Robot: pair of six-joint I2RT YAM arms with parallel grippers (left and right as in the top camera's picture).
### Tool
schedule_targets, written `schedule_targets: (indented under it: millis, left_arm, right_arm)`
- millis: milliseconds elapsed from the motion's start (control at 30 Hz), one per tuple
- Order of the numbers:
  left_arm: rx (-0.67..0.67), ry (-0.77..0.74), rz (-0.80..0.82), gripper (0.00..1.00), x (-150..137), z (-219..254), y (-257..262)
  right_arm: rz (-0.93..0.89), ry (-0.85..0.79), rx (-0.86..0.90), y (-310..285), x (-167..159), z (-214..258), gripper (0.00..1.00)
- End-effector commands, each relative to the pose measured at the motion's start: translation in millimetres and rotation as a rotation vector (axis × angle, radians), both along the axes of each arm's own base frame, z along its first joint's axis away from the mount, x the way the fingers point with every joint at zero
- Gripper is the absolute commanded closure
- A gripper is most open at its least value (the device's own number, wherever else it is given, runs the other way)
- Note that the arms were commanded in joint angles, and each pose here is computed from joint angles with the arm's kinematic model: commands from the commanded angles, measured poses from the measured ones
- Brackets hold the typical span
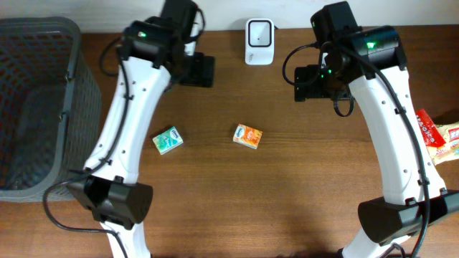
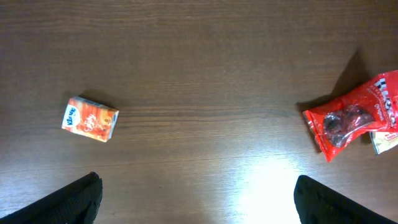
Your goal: Scan the item barcode
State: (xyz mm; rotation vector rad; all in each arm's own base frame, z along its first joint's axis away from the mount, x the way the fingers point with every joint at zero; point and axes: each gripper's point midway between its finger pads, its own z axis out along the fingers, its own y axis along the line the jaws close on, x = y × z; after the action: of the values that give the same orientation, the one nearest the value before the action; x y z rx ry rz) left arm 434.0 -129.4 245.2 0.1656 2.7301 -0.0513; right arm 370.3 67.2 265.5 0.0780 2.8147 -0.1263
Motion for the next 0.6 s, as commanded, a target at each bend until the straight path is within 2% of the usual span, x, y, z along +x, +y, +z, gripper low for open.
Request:
schedule_targets:
  millis: [0, 100, 167, 300, 433, 567]
  left_arm:
    - [0.030, 0.030, 0.100, 0.01, 3, -5, 38]
    - [0.031, 0.080, 0.157, 0.01, -3, -13, 50]
    - [0.034, 0.089, 0.157, 0.01, -4, -15, 50]
    - [0.033, 0.084, 0.154, 0.01, -3, -15, 49]
    - [0.029, 0.070, 0.154, 0.01, 0, -14, 48]
    - [0.029, 0.071, 0.154, 0.01, 0, -14, 48]
  right_arm:
    - [0.014, -0.012, 0.103, 19, 6, -1, 0.02]
    - [0.032, -0.120, 0.162, 32, 31, 10, 0.02]
    - [0.059, -0.132, 0.191, 41, 40, 7, 0.01]
    - [0.236, 0.038, 0.275, 75, 34, -37, 0.01]
    - [0.293, 0.222, 0.256, 89, 36, -108, 0.01]
    - [0.516, 0.330, 0.392, 119, 27, -145, 0.00]
